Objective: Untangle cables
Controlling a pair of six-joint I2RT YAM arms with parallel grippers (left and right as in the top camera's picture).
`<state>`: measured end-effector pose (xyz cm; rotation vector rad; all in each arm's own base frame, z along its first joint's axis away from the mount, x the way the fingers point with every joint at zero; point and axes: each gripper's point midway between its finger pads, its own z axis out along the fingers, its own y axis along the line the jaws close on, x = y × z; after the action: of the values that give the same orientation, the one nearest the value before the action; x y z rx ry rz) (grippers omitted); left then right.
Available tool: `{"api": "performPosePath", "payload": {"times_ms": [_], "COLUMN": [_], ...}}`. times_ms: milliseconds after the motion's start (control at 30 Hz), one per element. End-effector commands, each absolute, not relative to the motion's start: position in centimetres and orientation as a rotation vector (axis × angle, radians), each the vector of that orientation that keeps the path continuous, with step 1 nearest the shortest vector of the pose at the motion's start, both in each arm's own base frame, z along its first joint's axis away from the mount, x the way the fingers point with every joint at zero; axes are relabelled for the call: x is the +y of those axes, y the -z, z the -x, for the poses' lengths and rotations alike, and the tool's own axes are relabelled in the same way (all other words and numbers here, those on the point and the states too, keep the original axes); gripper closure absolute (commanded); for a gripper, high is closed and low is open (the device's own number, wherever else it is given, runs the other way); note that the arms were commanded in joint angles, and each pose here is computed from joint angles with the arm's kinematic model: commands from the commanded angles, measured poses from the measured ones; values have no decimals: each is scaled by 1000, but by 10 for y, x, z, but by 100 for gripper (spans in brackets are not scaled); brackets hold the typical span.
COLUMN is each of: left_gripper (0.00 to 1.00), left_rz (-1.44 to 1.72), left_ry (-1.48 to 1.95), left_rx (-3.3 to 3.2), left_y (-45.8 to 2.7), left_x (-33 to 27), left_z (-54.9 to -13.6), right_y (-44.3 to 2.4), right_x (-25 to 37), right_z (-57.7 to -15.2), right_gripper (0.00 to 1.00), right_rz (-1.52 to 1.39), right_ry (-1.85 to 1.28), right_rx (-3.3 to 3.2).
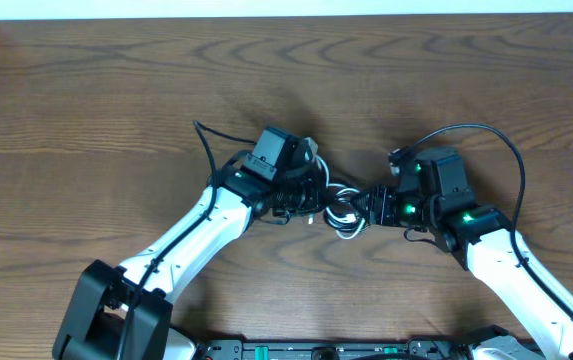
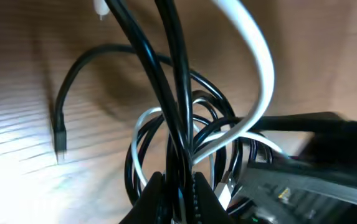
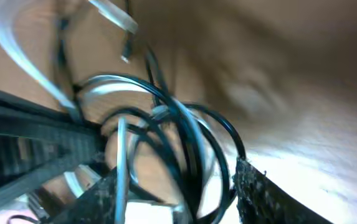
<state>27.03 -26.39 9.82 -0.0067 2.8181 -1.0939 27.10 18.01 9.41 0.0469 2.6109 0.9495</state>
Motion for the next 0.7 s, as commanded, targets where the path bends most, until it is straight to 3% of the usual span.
{"api": "performPosePath", "payload": {"times_ms": [0, 233, 333, 667], "left_gripper": [93, 92, 93, 93], "left_rz": [-46, -211, -270, -105], "left_ry": [1317, 1584, 1713, 1751], "left_rx": [2759, 2628, 2553, 2475], "left_y": [-128, -162, -180, -191], "left_x": [-283, -305, -312, -274], "left_z": [-264, -257, -255, -294], "right_y": [-80, -62, -56, -48], "right_x": [164, 138, 133, 121], "right_z": [-268, -261, -257, -248], "right_gripper": [51, 60, 75, 95], "right_rz": [-97, -173, -190, -220], "right_ry": [-805, -599, -564, -474], "right_rx": [2670, 2744, 2772, 2823]}}
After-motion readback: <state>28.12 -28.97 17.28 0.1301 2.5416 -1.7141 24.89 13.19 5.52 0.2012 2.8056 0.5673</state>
